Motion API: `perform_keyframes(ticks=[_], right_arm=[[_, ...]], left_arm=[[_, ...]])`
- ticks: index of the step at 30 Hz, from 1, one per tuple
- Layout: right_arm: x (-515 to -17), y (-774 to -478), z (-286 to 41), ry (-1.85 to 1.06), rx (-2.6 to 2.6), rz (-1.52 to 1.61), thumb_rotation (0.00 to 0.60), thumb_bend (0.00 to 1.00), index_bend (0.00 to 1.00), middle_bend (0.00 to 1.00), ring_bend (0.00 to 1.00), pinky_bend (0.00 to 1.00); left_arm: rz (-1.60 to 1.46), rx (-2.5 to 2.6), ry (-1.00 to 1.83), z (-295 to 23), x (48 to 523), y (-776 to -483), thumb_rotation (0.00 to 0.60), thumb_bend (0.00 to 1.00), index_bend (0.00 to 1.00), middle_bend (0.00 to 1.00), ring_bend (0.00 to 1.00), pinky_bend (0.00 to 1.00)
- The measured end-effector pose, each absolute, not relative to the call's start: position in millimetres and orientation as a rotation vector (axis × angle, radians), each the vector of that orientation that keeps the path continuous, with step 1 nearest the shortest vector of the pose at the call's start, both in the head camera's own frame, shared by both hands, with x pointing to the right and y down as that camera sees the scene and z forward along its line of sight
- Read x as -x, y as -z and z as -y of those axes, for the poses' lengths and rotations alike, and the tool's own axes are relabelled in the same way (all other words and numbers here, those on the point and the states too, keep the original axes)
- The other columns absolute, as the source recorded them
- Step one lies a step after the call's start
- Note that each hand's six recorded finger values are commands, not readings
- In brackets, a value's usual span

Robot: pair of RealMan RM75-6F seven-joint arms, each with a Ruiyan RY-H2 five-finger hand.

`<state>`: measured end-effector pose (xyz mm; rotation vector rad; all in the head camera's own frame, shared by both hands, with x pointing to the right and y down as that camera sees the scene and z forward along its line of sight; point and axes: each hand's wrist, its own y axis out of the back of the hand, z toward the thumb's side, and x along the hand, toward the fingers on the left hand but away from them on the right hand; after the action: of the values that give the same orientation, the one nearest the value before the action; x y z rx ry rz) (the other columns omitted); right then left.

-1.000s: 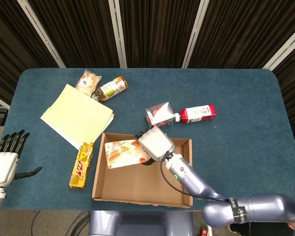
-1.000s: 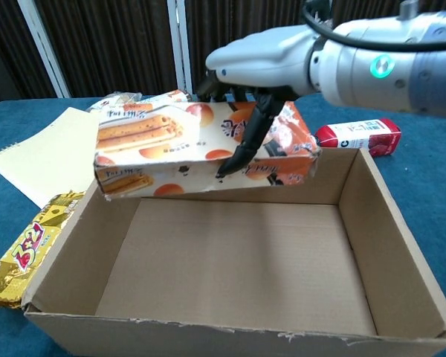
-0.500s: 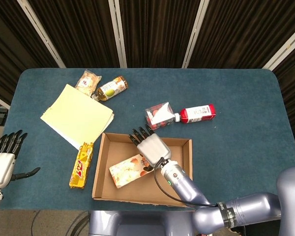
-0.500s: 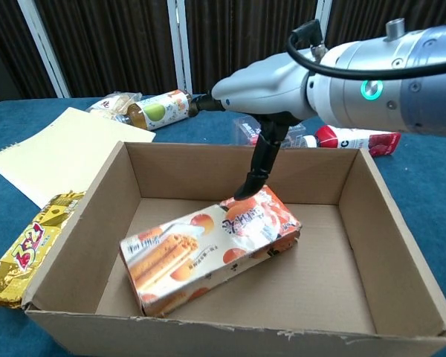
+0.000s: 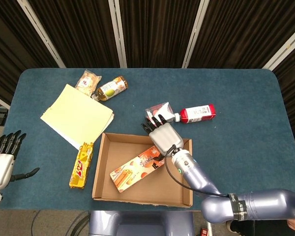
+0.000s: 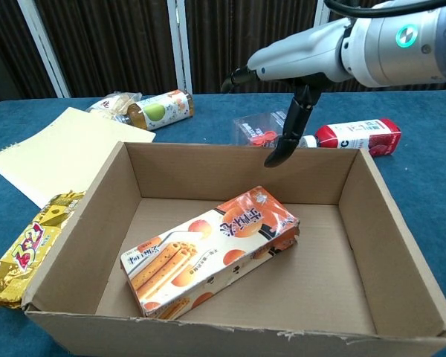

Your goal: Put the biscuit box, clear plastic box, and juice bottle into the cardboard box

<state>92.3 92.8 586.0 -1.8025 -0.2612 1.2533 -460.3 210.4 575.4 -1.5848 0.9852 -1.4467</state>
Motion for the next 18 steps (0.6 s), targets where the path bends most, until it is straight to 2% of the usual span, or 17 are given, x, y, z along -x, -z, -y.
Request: perform_keyframes(ticks=[2,7,18], right_arm=[[-94,-592,-90,-1.244,1.835,0.245,0.600,0.01,0.00,0.00,0.00,0.04],[-104,-612,-78,-1.258,1.849,0.188,0.600,0.13,0.00,0.00,0.00,0.03],[-125,-652,-37,-1.324,1.793,0.056,0.600,0.17,0.00,0.00,0.00,0.03]], left_arm=[[-0.983,1.572,1.448,-209,460,-576,0.406,0.00,0.00,0.00,0.00,0.00],[-0.978,1.536,1.455,-208,459,-578,0.406,0.00,0.00,0.00,0.00,0.00],[-0.958,1.501,1.516,-205,461,-591,0.403,0.00,0.00,0.00,0.00,0.00]])
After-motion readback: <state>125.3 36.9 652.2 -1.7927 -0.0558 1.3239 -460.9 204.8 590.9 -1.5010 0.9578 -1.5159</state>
